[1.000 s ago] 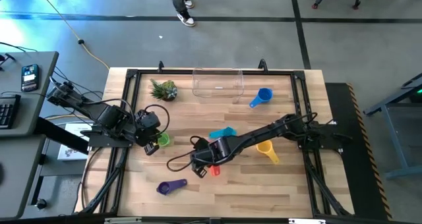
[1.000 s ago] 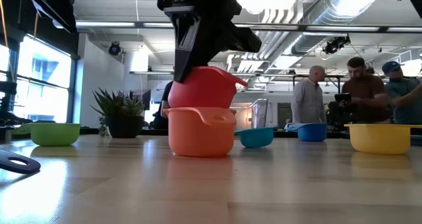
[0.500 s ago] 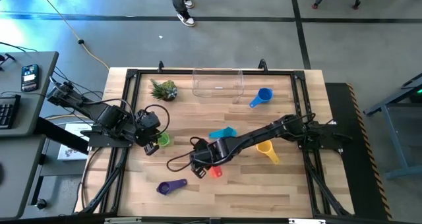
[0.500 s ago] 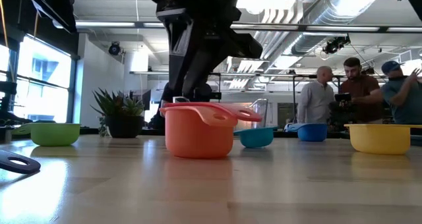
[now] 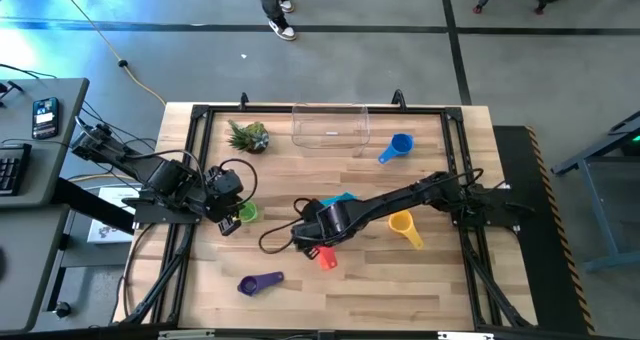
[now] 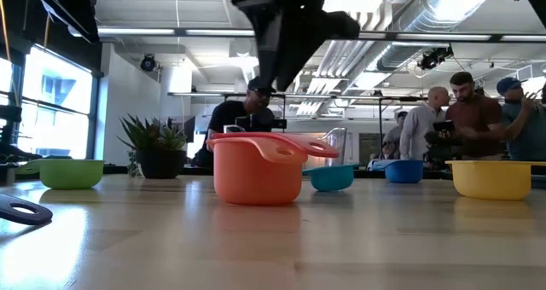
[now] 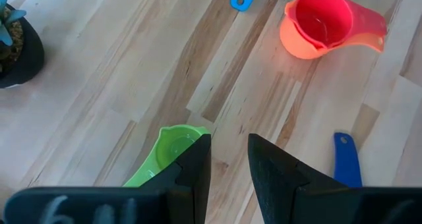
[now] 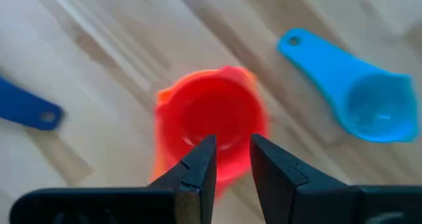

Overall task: Nest measuring cups in basket
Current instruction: Stack the blue measuring cup on top of the red measuring cup

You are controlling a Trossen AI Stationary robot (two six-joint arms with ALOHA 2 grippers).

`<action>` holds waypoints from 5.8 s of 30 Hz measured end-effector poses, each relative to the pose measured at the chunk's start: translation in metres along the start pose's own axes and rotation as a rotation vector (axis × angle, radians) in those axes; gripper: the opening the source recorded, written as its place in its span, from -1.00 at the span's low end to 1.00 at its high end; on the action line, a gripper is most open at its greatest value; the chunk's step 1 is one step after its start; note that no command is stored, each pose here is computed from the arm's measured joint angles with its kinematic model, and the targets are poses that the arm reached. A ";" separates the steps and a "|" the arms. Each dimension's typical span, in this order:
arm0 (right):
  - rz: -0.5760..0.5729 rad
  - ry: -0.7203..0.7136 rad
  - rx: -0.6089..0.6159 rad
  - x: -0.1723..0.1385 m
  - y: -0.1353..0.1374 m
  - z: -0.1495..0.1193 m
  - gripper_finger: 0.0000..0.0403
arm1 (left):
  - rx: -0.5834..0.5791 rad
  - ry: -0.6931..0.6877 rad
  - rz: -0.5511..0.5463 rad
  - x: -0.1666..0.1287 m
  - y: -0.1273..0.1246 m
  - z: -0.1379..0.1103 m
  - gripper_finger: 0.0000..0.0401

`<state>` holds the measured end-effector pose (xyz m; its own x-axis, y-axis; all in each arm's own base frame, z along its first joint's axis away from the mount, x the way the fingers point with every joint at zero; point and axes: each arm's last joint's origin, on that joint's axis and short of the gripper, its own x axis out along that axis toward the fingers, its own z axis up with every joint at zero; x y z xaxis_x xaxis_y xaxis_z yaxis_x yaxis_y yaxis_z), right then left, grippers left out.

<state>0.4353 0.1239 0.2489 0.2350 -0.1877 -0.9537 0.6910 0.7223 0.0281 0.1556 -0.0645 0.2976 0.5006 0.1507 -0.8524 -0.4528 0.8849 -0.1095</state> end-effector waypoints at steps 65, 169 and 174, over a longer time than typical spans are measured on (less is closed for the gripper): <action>-0.229 -0.210 0.728 0.042 -0.387 -0.029 -0.25 | -0.371 -0.365 0.301 0.016 0.062 0.068 -0.55; 0.469 -0.295 -0.055 0.029 -0.085 -0.025 -1.00 | -0.335 -0.073 -0.158 0.016 0.035 0.057 -0.55; 0.444 -0.277 -0.054 0.041 -0.083 -0.027 -1.00 | -0.375 -0.070 -0.160 0.016 0.035 0.057 -0.55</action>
<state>0.3694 0.0743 0.1999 0.6741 -0.0190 -0.7384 0.4493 0.8040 0.3894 0.1899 -0.0065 0.3091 0.6295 0.0658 -0.7742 -0.5965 0.6795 -0.4273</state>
